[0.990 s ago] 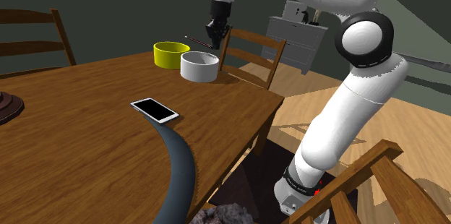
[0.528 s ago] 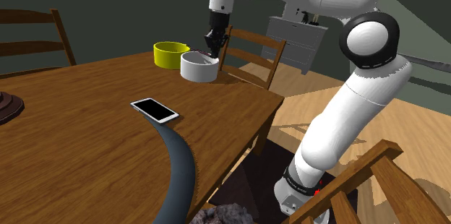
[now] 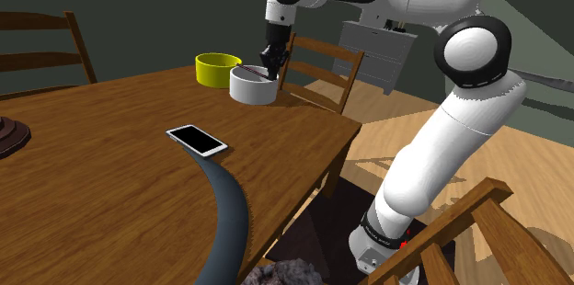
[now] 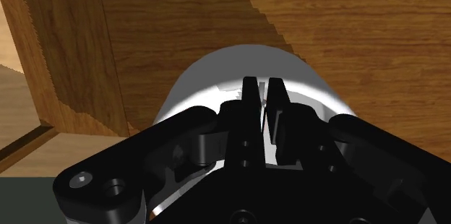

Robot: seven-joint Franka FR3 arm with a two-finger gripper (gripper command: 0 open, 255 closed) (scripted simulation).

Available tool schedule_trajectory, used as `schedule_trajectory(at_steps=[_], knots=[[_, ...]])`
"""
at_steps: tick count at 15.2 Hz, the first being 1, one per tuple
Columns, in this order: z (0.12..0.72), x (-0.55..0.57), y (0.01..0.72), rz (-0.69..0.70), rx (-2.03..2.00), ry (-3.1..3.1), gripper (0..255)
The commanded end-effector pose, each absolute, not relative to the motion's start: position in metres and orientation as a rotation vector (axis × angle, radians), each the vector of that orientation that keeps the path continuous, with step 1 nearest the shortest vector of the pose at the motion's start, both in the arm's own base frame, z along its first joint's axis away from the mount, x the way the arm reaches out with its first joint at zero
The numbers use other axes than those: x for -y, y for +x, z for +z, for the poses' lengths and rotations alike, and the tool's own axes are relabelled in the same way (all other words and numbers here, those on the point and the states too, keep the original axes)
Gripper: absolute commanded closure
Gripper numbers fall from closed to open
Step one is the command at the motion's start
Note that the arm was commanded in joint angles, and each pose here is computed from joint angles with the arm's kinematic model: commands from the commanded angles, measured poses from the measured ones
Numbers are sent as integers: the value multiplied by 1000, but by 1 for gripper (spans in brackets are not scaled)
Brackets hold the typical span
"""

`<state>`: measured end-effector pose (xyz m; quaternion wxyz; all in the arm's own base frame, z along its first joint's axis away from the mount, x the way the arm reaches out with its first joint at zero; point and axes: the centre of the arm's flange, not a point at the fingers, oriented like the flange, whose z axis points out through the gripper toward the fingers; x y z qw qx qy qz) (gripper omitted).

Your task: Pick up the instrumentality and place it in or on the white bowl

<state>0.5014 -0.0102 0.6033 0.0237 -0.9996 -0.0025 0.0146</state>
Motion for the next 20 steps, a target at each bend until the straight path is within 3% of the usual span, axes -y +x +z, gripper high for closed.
schedule_trajectory(at_steps=[1, 3, 4, 9, 13, 20], knots=[[603, 10, 501, 46, 7, -3094, 255], [603, 10, 501, 46, 7, -3094, 255], [603, 10, 501, 46, 7, -3094, 0], [603, 10, 501, 46, 7, -3094, 0], [653, 13, 503, 46, 7, -3094, 0], [653, 13, 503, 46, 7, -3094, 0]])
